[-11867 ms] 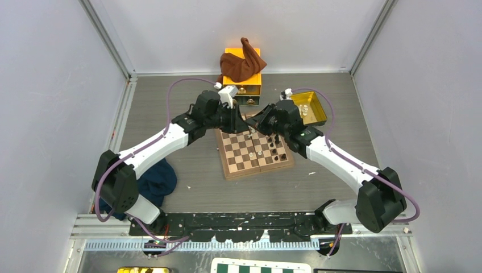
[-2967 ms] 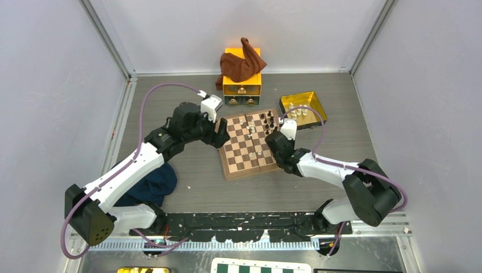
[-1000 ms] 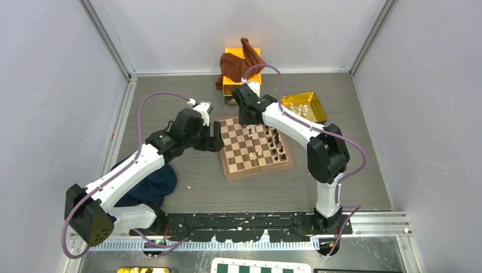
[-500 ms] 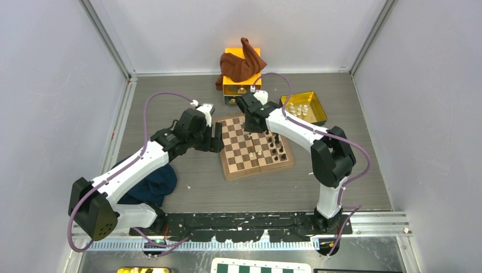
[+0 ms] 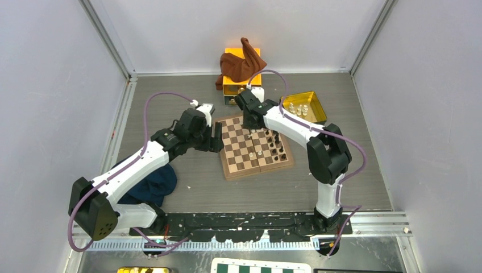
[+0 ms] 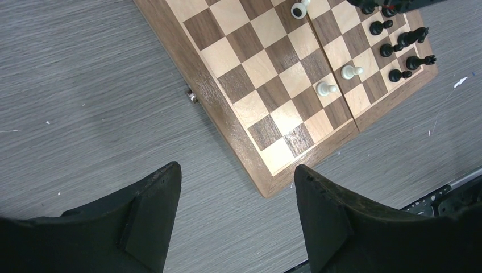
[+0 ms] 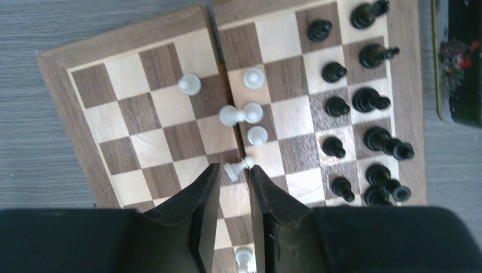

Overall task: Set up the chess pieces on the board
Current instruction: Pick up the chess piece from the chessboard.

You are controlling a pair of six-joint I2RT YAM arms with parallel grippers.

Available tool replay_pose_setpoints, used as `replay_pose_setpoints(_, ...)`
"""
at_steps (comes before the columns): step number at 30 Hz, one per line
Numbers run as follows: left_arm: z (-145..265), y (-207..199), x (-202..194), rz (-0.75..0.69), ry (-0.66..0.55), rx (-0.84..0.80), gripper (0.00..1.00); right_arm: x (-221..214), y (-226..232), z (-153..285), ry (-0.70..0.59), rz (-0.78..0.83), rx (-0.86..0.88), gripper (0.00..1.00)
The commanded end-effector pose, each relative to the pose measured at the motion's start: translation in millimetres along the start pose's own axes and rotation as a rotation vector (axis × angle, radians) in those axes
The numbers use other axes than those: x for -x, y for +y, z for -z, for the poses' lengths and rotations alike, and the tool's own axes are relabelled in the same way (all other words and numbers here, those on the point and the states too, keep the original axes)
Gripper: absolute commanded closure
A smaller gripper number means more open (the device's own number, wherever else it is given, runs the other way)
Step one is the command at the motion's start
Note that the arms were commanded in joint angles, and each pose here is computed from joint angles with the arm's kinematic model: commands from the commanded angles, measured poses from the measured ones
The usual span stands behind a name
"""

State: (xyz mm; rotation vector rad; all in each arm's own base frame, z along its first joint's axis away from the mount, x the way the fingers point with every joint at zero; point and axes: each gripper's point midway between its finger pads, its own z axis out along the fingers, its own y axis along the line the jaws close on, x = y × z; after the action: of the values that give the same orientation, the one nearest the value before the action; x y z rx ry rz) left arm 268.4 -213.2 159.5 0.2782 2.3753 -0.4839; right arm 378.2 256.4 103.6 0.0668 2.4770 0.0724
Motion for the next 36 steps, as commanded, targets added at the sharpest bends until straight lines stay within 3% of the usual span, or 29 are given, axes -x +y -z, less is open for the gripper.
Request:
replay_pose_setpoints(1, 5, -2, 21, -0.002, -0.073, -0.005, 0.27, 36, 27, 3, -0.072, 0.048, 0.087, 0.68)
replay_pose_setpoints(13, 4, 1, 20, 0.001, -0.07, 0.014, 0.27, 44, 50, -33, -0.041, 0.119, 0.11, 0.61)
replay_pose_setpoints(28, -3, 5, 21, -0.006, -0.063, 0.019, 0.27, 47, 47, -57, -0.016, 0.126, 0.106, 0.61)
replay_pose_setpoints(36, -5, 9, 22, -0.003, -0.06, 0.026, 0.27, 44, 52, -62, 0.01, 0.132, 0.12, 0.66)
